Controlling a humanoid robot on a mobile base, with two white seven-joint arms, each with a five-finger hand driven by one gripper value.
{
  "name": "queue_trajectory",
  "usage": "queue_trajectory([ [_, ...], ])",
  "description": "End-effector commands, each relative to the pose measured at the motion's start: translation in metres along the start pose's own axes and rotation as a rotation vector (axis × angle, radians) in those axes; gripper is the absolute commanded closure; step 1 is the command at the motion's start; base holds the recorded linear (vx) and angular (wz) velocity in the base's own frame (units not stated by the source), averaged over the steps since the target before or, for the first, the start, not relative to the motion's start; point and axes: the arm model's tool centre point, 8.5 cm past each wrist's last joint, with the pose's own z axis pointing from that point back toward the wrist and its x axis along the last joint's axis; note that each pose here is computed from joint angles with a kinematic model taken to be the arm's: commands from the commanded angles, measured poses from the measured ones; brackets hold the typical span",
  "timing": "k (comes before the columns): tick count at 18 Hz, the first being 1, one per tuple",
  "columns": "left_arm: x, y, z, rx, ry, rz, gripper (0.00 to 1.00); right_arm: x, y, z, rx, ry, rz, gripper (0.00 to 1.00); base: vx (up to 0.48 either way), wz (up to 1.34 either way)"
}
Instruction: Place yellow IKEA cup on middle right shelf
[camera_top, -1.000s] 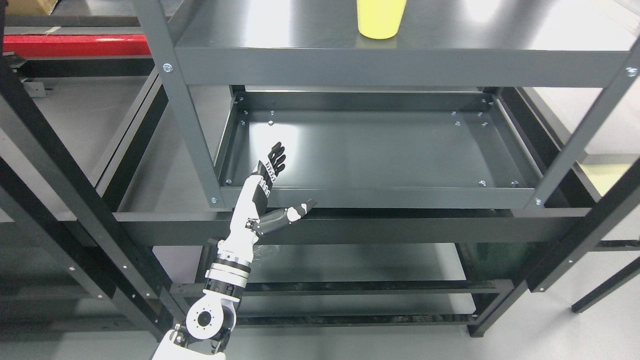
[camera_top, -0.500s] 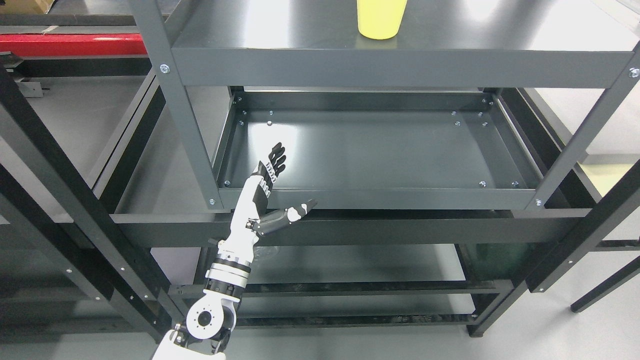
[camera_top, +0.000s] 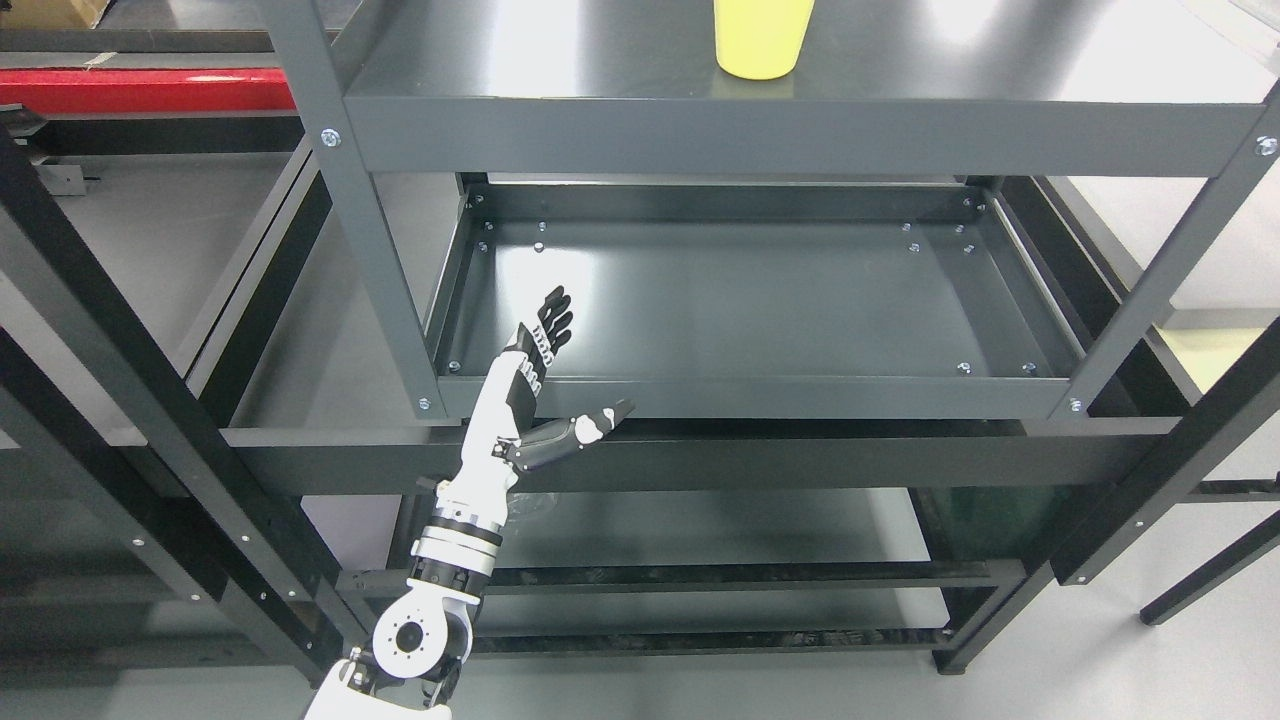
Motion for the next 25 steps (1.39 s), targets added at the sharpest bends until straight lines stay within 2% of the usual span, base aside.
queue_trajectory([
  [1, -0.0006, 0.0052, 0.0014, -0.003, 0.003, -0.017, 0.01, -0.009, -0.0097, -0.0006, -0.012, 0.015, -0.003, 0.01, 0.0, 0.0],
  [25, 0.0022, 0.0066, 0.0008, 0.001, -0.005, -0.017, 0.01, -0.009, -0.0097, -0.0006, -0.012, 0.015, -0.003, 0.01, 0.0, 0.0],
])
